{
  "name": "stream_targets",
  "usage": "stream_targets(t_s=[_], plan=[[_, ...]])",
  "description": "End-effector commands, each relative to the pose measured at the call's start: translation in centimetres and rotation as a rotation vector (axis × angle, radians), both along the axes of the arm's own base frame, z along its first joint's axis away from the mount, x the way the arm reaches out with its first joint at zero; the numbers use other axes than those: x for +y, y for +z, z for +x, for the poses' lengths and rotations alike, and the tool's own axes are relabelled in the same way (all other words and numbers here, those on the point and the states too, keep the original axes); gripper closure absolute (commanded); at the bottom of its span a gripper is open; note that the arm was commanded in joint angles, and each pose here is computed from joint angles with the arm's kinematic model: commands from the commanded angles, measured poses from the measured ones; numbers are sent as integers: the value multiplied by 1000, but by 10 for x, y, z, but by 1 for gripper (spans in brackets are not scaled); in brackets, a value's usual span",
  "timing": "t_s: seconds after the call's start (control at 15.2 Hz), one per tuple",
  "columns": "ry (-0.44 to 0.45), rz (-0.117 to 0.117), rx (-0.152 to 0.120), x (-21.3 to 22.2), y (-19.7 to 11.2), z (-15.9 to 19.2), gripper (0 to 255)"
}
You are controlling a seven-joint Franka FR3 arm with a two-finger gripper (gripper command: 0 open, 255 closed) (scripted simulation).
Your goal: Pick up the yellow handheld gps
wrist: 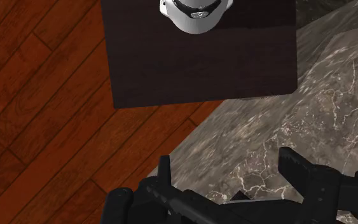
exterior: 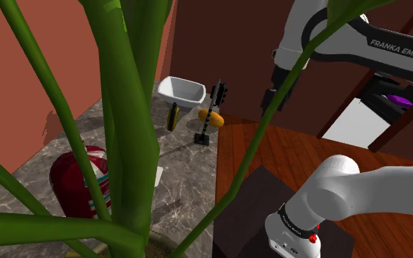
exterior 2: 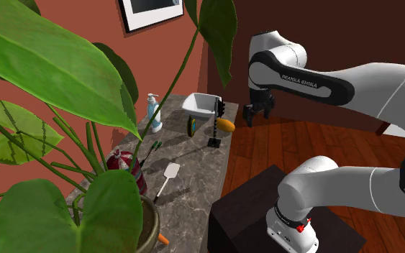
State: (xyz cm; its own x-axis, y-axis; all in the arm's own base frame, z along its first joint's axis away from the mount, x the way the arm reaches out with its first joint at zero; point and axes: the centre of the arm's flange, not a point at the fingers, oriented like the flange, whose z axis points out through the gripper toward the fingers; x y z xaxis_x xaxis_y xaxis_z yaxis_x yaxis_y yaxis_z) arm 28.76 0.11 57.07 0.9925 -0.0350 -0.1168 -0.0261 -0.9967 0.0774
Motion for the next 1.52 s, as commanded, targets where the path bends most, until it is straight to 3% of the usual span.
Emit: stream_targets(t_s=[0.0, 1.45], plan=[[0, 0, 0, 0, 0, 0, 0], [-268, 214, 131, 57, -103, 273, 0]])
